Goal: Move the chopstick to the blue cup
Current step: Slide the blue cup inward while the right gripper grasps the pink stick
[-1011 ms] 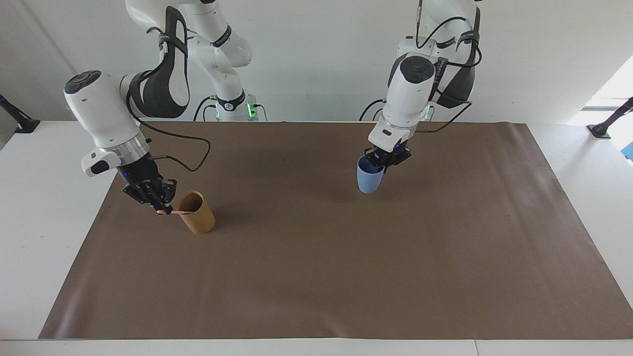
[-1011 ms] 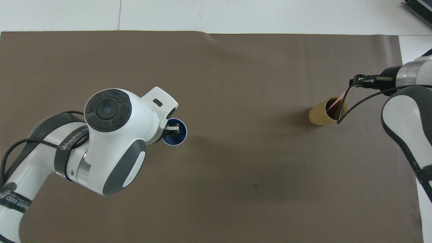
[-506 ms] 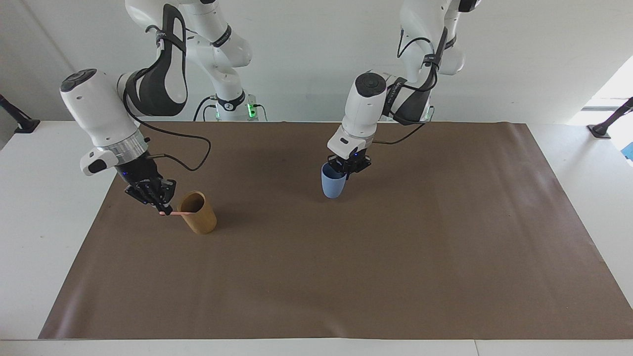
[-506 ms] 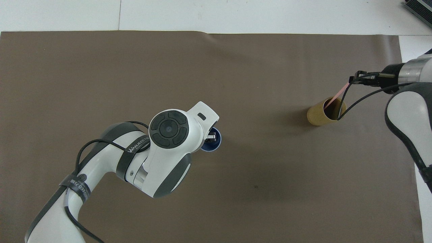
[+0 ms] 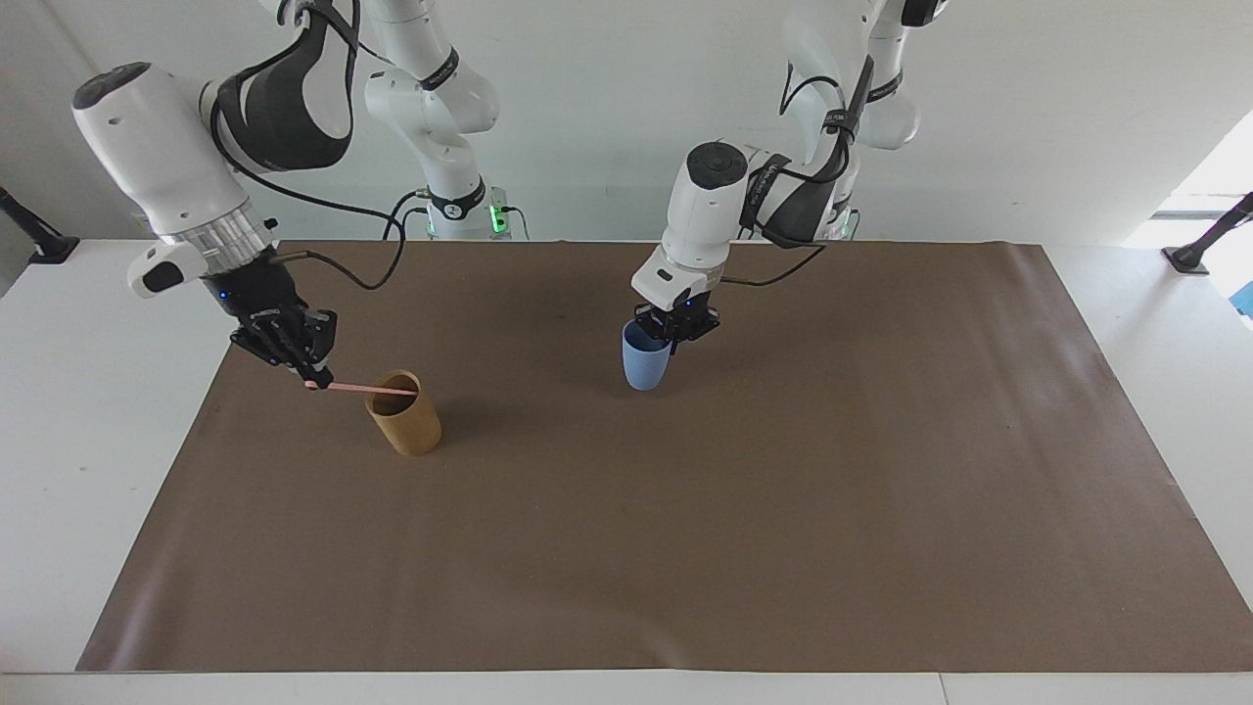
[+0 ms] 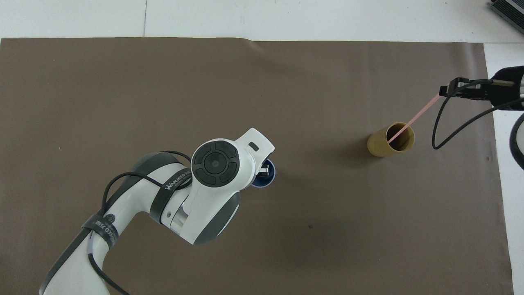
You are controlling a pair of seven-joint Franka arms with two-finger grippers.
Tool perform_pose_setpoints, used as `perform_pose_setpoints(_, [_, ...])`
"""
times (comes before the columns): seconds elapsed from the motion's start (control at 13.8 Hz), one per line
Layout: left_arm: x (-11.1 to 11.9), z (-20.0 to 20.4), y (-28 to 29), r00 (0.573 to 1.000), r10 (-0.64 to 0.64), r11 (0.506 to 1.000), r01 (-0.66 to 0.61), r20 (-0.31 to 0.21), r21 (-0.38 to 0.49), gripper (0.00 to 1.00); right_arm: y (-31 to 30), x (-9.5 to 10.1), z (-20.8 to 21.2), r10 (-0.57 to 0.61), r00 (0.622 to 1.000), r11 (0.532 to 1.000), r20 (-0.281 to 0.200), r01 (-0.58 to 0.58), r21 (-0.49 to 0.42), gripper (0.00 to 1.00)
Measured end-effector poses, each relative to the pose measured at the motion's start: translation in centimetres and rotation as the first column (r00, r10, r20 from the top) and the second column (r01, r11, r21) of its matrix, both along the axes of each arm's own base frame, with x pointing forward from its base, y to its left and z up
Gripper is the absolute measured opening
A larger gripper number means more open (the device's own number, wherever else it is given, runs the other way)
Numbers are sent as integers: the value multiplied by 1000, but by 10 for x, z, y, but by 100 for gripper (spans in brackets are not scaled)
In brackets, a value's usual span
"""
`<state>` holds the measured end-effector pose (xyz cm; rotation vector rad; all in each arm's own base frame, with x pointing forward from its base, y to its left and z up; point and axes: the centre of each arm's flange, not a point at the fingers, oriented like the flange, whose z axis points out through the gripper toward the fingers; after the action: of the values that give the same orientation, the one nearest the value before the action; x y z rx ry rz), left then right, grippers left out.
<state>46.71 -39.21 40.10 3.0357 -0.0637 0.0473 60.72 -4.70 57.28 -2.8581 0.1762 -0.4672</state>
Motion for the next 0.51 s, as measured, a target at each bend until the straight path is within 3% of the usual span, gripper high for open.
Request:
perform_pose_setpoints(0.22, [-2,-14,1,1000,0,1000,1,-23,17,5,2,-15,35,1,998,1000,55,-1,-6,9])
perform_pose_setpoints(0.51, [-5,-28,4,999,2,999,0,-51,39,5,9,-23,52,13,997,1000,82,-12,-9,9])
